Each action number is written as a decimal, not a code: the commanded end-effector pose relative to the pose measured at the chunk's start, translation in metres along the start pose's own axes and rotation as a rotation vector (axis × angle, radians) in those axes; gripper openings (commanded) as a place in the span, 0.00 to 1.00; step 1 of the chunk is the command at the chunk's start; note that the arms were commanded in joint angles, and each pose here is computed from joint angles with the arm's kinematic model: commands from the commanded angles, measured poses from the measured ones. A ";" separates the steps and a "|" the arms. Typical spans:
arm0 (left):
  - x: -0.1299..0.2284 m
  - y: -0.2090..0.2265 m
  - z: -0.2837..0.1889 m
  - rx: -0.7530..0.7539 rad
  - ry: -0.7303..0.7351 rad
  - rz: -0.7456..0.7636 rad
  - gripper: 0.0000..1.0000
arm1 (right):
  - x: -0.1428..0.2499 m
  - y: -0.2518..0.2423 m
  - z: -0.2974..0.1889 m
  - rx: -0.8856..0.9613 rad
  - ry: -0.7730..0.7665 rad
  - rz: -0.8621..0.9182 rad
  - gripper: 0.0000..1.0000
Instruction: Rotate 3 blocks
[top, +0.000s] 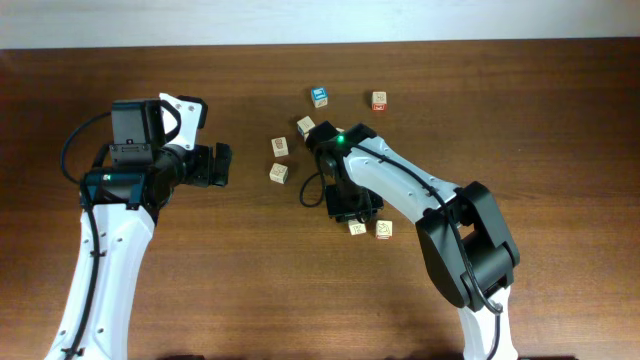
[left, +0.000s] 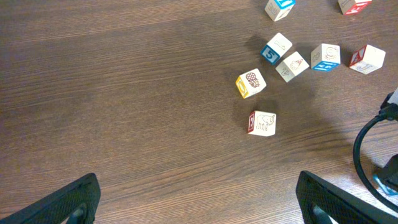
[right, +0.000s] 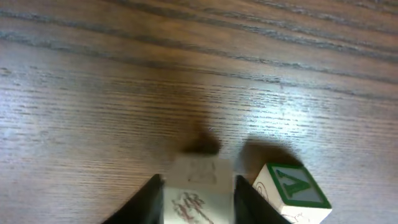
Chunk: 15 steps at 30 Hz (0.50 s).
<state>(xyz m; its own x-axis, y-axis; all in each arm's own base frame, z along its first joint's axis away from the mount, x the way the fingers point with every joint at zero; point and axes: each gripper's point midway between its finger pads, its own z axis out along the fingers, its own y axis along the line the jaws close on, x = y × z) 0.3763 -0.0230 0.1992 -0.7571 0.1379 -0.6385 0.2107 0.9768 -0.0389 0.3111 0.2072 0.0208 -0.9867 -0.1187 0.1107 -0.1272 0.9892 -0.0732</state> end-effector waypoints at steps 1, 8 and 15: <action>-0.007 0.000 -0.003 0.006 -0.017 -0.011 0.99 | 0.000 -0.002 -0.006 0.007 -0.018 0.004 0.41; -0.007 0.000 -0.003 0.006 -0.017 -0.011 0.99 | -0.058 0.029 -0.082 -0.130 -0.256 -0.044 0.46; -0.009 0.000 -0.003 0.007 -0.026 -0.010 0.99 | -0.127 0.113 -0.071 -0.425 -0.443 0.152 0.52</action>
<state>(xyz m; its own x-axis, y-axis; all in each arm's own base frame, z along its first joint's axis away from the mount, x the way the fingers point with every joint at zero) 0.3763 -0.0229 0.1992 -0.7574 0.1379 -0.6382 0.2104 0.9768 -0.0387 0.4384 0.3203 0.0847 -0.9401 0.0618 -0.3352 -0.0566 0.9415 0.3323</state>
